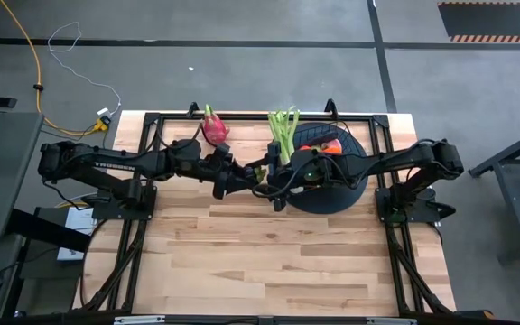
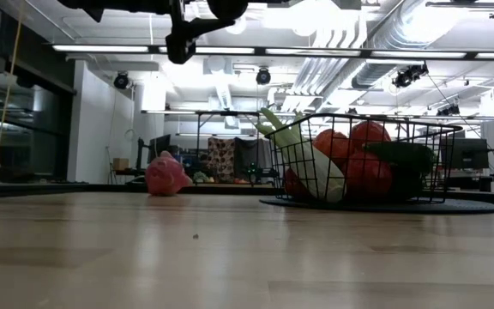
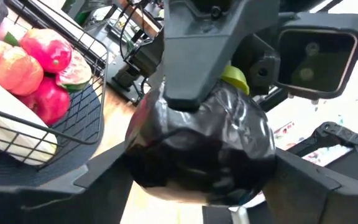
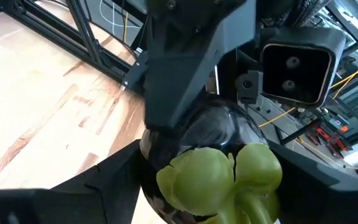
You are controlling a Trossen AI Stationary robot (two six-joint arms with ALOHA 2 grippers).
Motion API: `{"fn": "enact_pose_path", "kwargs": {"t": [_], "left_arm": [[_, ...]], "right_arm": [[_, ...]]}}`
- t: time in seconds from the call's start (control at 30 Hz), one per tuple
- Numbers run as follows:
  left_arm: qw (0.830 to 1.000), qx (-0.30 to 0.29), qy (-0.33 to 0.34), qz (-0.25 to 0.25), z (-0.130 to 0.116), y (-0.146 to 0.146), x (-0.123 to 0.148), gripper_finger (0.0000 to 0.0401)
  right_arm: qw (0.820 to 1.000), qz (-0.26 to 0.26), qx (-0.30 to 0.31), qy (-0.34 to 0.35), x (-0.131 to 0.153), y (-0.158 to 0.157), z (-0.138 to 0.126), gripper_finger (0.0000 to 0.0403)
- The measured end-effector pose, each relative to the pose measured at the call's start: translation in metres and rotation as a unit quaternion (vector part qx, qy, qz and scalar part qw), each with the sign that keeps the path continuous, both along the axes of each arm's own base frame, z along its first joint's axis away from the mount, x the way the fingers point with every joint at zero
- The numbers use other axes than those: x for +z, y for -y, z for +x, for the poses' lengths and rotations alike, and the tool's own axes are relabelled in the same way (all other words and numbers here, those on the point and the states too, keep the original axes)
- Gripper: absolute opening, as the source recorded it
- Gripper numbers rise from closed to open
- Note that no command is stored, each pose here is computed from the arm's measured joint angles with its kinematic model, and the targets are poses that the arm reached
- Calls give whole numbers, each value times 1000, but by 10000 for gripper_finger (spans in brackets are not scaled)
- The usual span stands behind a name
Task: Build produce basket
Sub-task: Put the mangosteen into the wire basket
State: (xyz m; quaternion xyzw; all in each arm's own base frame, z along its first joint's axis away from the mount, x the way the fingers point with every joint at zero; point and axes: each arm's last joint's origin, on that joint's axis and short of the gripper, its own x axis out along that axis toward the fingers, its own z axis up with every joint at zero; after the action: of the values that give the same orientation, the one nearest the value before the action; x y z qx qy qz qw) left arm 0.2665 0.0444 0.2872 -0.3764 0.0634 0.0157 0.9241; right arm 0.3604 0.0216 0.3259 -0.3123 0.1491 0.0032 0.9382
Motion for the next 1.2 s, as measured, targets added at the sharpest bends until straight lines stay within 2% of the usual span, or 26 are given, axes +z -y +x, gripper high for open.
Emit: {"fn": "enact_pose_path", "kwargs": {"t": [0.23,0.4,0.5,0.63,0.77,0.87,0.97,1.07,1.2], "left_arm": [[1000,-7,2,5,-3,-15,0,348],[1000,-14,-4,3,-11,-31,0,361],[999,7,-31,16,-23,-43,0,362],[993,62,-78,63,-48,-56,2,362],[974,141,-89,154,-79,-58,20,362],[948,194,-69,243,-99,-49,39,359],[927,225,-37,298,-115,-36,55,355],[922,237,-14,305,-123,-24,63,353],[931,227,-1,285,-120,-10,64,353]], "right_arm": [[1000,1,-1,-2,-1,0,0,276],[1000,-6,-20,-9,1,1,-4,276],[998,-17,-49,-28,5,5,-14,275],[995,-16,-82,-57,18,11,-38,275],[984,45,-146,-90,28,30,-68,275],[967,112,-199,-110,34,45,-98,275],[952,180,-224,-109,27,54,-127,275],[940,234,-237,-68,17,54,-156,275],[918,316,-238,19,-8,49,-184,275]]}}
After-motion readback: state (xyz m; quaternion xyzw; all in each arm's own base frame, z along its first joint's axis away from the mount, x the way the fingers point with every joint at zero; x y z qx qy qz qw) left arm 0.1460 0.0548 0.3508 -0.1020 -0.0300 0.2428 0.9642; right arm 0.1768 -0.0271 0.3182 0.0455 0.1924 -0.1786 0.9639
